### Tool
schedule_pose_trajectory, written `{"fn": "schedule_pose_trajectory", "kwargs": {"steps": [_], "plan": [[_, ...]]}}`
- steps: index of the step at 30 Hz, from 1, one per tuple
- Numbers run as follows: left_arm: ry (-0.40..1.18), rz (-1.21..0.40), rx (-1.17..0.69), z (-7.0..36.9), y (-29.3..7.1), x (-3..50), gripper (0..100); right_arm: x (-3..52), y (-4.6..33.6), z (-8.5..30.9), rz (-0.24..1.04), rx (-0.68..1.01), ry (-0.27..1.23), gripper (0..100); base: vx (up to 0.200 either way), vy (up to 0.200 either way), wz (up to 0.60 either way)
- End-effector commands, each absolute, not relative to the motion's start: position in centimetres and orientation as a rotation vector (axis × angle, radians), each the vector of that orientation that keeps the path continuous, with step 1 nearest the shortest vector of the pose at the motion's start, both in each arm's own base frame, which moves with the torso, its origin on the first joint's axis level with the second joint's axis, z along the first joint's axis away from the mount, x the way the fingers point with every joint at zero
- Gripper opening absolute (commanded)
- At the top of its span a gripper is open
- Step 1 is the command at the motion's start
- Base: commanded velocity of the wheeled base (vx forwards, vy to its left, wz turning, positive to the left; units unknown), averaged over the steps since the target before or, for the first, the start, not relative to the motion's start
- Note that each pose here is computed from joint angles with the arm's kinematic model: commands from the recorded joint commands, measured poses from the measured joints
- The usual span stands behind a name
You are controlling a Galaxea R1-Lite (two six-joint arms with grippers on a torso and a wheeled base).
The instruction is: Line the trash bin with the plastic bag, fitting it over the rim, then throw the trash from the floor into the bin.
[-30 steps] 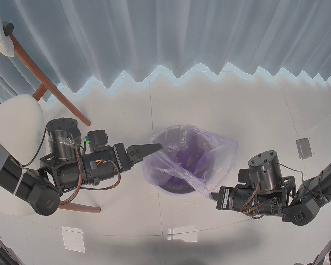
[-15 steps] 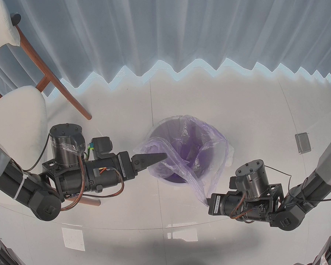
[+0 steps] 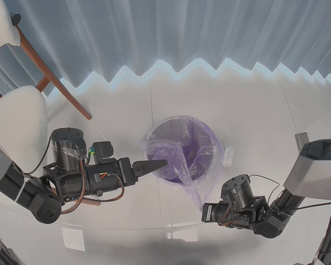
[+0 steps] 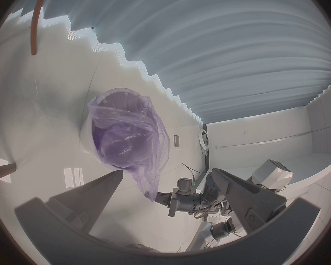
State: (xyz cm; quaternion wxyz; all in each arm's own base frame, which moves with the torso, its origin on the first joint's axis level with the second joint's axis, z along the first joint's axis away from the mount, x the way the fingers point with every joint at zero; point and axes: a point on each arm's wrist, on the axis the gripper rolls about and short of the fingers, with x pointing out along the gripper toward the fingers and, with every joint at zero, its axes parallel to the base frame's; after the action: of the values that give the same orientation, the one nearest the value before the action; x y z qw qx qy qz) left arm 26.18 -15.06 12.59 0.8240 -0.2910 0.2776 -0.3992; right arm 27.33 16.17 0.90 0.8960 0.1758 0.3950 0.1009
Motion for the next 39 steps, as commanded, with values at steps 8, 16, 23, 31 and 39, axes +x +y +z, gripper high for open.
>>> {"fn": "schedule_pose_trajectory", "kwargs": {"steps": [8,16,23,31,39], "plan": [[0.622,-0.844,-0.617,11.7,-15.4,26.3,100,28.0,16.4,-4.1,0.166,0.264,0.807,0,0.0,0.0,0.0],[0.646,-0.84,-0.61,10.9,-15.7,26.5,100,28.2,16.5,-4.0,0.176,0.262,0.783,100,0.0,0.0,0.0],[0.653,-0.824,-0.613,10.3,-15.9,27.2,100,27.8,16.4,-3.7,0.185,0.267,0.769,100,0.0,0.0,0.0],[0.64,-0.82,-0.641,10.9,-15.8,27.5,100,27.0,16.0,-0.1,0.224,0.287,0.675,100,0.0,0.0,0.0],[0.63,-0.824,-0.642,11.3,-15.7,27.3,100,26.7,15.6,3.6,0.243,0.324,0.587,100,0.0,0.0,0.0]]}}
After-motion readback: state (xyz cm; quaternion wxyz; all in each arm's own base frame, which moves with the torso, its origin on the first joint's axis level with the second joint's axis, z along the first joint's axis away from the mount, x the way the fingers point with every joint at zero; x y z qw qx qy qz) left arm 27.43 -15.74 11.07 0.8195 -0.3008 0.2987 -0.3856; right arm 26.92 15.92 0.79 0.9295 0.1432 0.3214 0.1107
